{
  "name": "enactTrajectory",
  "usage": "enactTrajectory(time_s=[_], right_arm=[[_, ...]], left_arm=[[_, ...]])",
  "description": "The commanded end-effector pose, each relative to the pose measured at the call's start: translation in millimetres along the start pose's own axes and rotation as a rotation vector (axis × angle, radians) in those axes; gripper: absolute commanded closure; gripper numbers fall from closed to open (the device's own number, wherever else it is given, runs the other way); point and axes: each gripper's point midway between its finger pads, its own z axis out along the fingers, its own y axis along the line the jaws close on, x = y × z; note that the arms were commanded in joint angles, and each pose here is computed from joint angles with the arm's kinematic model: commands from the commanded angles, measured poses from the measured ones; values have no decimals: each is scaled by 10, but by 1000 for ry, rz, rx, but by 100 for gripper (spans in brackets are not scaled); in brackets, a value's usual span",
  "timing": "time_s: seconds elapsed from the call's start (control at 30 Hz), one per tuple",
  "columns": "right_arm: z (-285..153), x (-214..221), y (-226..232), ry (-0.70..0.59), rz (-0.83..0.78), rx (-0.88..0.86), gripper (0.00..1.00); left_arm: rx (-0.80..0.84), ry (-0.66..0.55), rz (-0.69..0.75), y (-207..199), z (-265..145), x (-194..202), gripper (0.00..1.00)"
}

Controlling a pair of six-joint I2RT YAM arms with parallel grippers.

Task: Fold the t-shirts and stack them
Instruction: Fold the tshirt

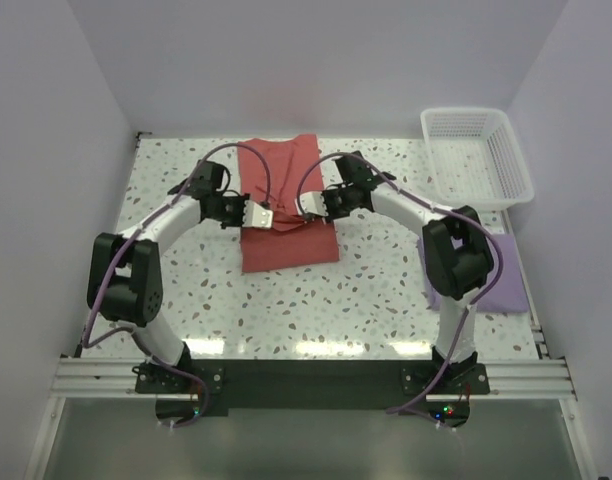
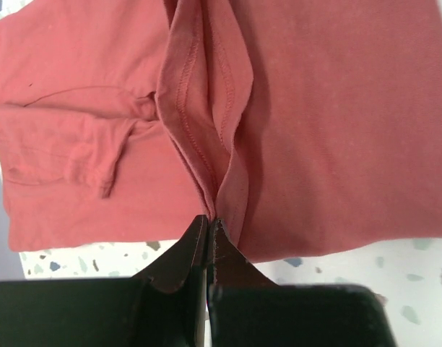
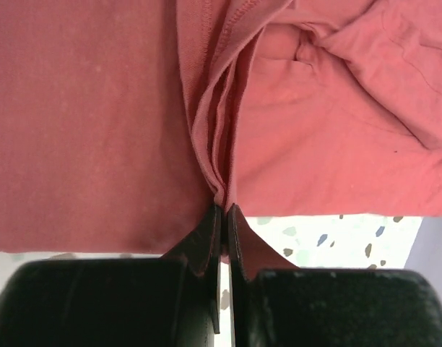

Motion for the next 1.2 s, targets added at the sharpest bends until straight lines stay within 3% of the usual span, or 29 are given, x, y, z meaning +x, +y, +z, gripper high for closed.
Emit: enactTrajectory(time_s=[0.0, 0.4, 0.67, 0.77, 0.8, 0.83, 0.87, 0.97, 1.1, 1.17], right_arm=[[25, -73, -333, -68, -58, 37, 100], [282, 195, -766, -63, -68, 105, 100], [410, 371, -825, -29, -54, 113, 100], [404, 420, -862, -3, -44, 130, 86], [375, 448, -890, 19, -44, 144, 79], [358, 460, -968, 28, -37, 180, 68], [312, 470, -1023, 40, -29, 206, 48], [145, 457, -1226, 55, 20, 291, 31], [-240, 263, -1280, 34, 75, 321, 32], [-296, 171, -1058, 13, 98, 248, 35]], left_arm=[[-113, -8, 63, 511, -60, 18, 100], [-96, 29, 29, 736, 124, 355, 100], [-140, 64, 6, 853, 240, 515, 100], [-174, 80, -12, 923, 271, 577, 96], [-203, 79, -14, 1004, 274, 583, 89], [-225, 94, -25, 1054, 261, 612, 84], [-256, 97, -65, 1131, 232, 619, 77], [-322, 111, -165, 1295, 139, 681, 68], [-433, 97, -300, 1442, -186, 655, 59], [-421, 66, -346, 1343, -257, 577, 57]])
